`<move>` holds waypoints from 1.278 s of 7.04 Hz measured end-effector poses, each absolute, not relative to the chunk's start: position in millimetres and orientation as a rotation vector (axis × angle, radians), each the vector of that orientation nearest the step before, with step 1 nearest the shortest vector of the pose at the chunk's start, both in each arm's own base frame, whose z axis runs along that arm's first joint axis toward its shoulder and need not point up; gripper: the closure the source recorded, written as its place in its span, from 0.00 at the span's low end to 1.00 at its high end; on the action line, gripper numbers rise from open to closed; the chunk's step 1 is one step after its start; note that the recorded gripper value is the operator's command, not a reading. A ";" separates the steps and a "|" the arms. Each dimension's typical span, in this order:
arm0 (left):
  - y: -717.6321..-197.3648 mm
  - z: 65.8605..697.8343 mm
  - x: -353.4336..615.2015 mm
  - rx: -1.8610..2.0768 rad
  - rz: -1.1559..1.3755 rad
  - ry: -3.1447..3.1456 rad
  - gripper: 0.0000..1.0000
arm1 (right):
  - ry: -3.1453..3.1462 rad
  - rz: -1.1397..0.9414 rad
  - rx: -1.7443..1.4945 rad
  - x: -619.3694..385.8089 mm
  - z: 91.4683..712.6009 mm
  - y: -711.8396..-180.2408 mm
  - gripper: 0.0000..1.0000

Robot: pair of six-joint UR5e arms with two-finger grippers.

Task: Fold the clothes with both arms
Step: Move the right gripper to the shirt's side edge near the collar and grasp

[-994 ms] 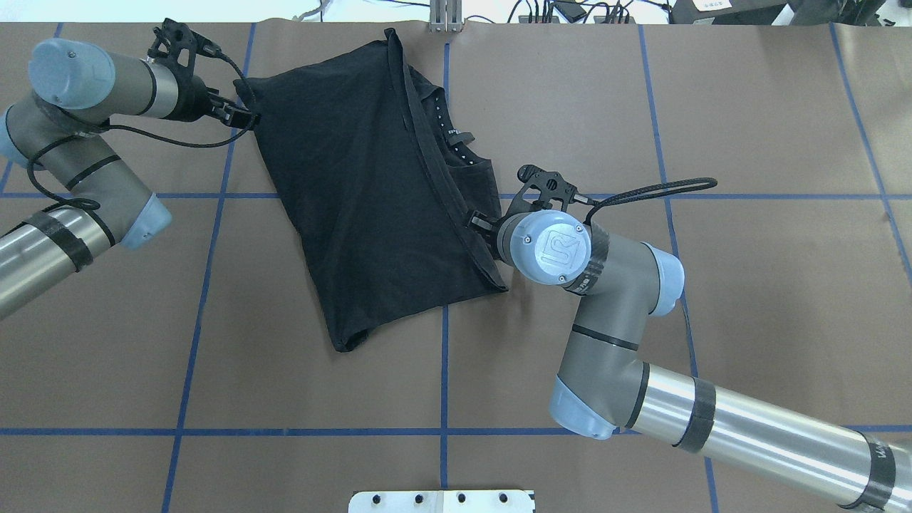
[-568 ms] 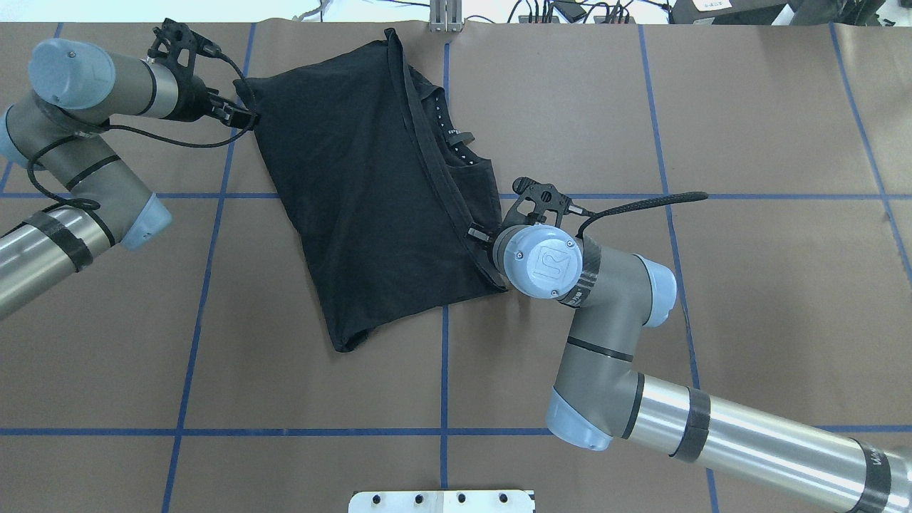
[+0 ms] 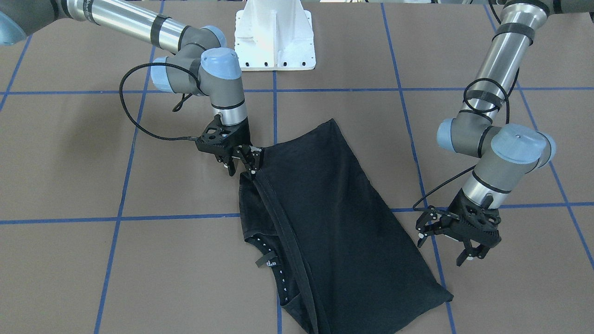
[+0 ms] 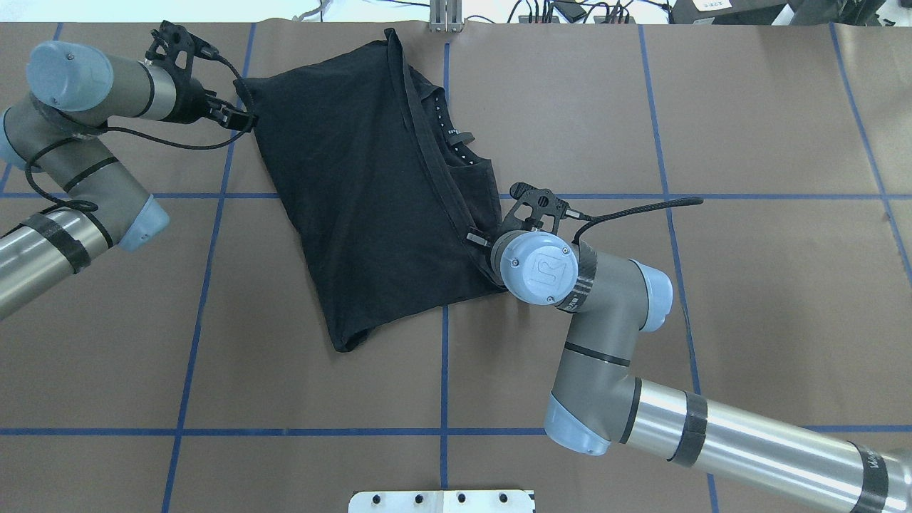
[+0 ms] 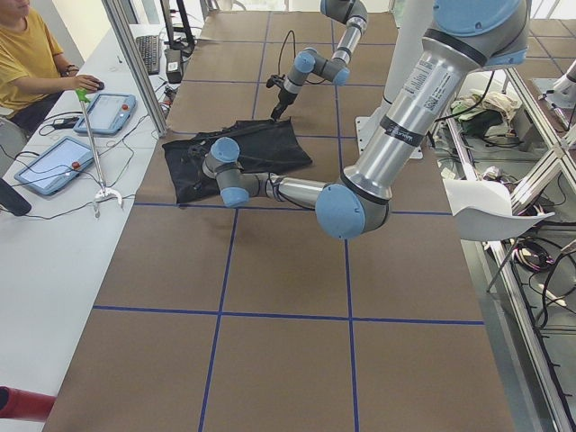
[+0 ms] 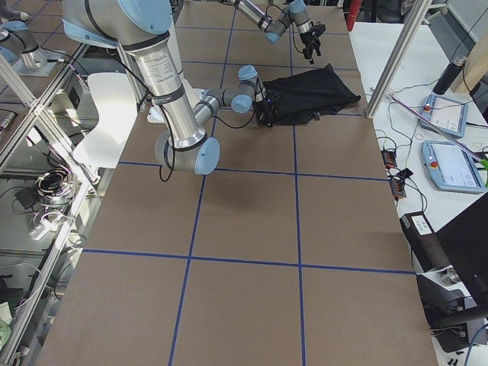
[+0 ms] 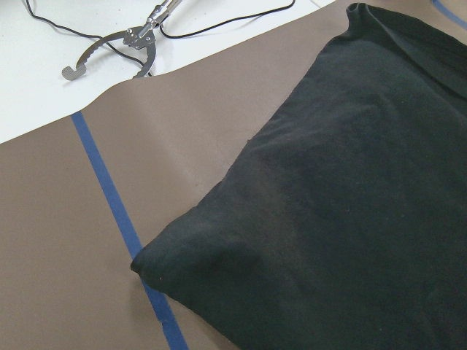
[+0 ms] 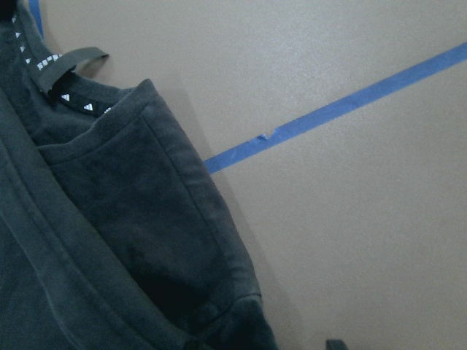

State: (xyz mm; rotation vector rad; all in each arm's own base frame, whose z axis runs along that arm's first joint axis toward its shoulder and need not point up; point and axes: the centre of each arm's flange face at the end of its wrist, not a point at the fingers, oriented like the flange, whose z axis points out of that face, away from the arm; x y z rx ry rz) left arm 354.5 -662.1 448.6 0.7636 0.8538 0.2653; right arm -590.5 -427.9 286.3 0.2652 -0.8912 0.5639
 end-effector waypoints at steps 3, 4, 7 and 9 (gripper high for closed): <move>-662.0 449.3 354.4 0.763 0.265 0.853 0.00 | -0.897 0.560 0.267 -592.2 281.9 -427.4 1.00; -662.0 449.1 354.5 0.763 0.265 0.853 0.00 | -0.899 0.560 0.268 -592.6 279.6 -427.9 1.00; -662.3 448.5 354.7 0.763 0.265 0.854 0.00 | -0.911 0.529 0.279 -590.0 271.9 -424.4 1.00; -662.3 448.3 354.7 0.763 0.264 0.854 0.00 | -0.943 0.510 0.278 -573.2 260.9 -405.8 1.00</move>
